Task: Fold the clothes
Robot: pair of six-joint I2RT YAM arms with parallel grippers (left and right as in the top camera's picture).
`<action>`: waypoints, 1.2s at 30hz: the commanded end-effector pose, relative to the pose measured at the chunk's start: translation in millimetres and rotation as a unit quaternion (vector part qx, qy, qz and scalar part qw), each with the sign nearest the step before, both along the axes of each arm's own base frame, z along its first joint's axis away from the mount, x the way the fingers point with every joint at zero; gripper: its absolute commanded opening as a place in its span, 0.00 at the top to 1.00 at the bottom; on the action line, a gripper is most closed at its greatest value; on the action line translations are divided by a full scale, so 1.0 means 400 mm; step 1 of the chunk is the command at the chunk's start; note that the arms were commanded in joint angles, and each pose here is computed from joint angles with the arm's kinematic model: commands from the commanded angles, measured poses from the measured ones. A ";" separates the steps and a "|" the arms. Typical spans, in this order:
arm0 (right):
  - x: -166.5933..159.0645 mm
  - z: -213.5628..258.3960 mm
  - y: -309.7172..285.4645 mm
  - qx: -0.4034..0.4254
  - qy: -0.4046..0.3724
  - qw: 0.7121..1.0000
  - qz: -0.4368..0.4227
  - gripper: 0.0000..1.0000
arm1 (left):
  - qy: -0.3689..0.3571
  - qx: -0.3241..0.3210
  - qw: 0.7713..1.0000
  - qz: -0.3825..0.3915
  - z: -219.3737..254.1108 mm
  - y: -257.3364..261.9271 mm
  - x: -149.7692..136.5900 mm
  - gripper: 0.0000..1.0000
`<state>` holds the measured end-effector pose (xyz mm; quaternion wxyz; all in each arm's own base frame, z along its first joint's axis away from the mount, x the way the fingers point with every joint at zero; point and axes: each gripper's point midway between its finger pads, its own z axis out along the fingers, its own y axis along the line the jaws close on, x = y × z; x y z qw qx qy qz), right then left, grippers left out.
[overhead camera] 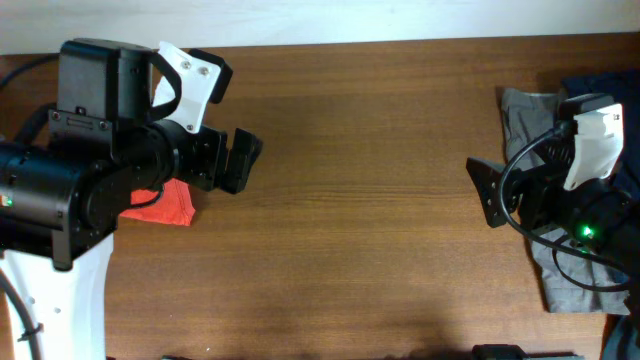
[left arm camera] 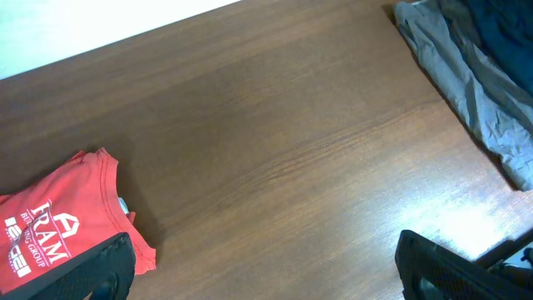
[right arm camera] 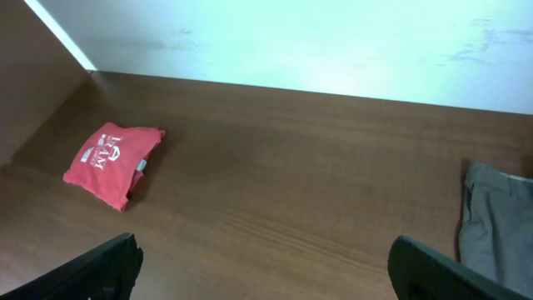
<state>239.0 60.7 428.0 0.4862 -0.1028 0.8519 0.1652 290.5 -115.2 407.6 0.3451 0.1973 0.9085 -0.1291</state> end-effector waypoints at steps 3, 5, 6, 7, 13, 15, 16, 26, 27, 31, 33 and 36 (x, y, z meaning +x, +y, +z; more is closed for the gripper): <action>0.007 0.000 -0.003 -0.002 0.001 1.000 0.000 0.01 | 0.004 -0.013 1.000 -0.004 0.002 -0.012 -0.005 0.01; 0.001 -0.015 -0.003 -0.001 0.016 1.000 0.000 0.01 | 0.004 -0.013 1.000 -0.003 0.002 -0.012 -0.005 0.01; 0.000 -0.025 -0.005 -0.003 0.025 1.000 -0.002 0.01 | 0.004 -0.012 1.000 -0.003 0.002 -0.011 -0.005 0.00; 0.006 -0.028 -0.022 -0.017 0.024 0.999 -0.018 0.01 | 0.004 -0.012 1.000 -0.003 0.002 -0.011 -0.005 0.01; 0.025 -0.011 -0.128 -0.094 -0.021 0.987 -0.130 0.01 | 0.004 -0.012 1.000 -0.003 0.002 -0.011 -0.005 0.01; 0.014 0.002 -0.129 -0.117 -0.061 0.984 -0.123 0.01 | 0.004 -0.012 1.000 -0.003 0.002 -0.011 -0.005 0.01; 0.004 -0.001 -0.128 -0.123 -0.078 0.982 -0.120 0.01 | 0.004 -0.012 1.000 -0.002 0.002 -0.011 -0.005 0.01; -0.073 -0.308 -0.128 -0.125 -0.091 0.980 -0.122 0.01 | 0.004 -0.012 1.000 -0.003 0.002 -0.011 -0.005 0.01; -0.077 -0.357 -0.128 -0.125 -0.085 0.981 -0.121 0.01 | 0.004 -0.012 1.000 -0.003 0.002 -0.011 -0.005 0.01; -0.085 -0.504 -0.118 -0.119 -0.083 0.983 -0.110 0.01 | 0.004 -0.012 1.000 -0.003 0.002 -0.011 -0.005 0.01; -0.087 -0.558 -0.111 -0.110 -0.087 0.984 -0.107 0.01 | 0.004 -0.012 1.000 -0.002 0.002 -0.011 -0.005 0.01; -0.085 -0.614 -0.107 -0.086 -0.096 0.985 -0.115 0.01 | 0.004 -0.012 1.000 -0.002 0.002 -0.011 -0.005 0.00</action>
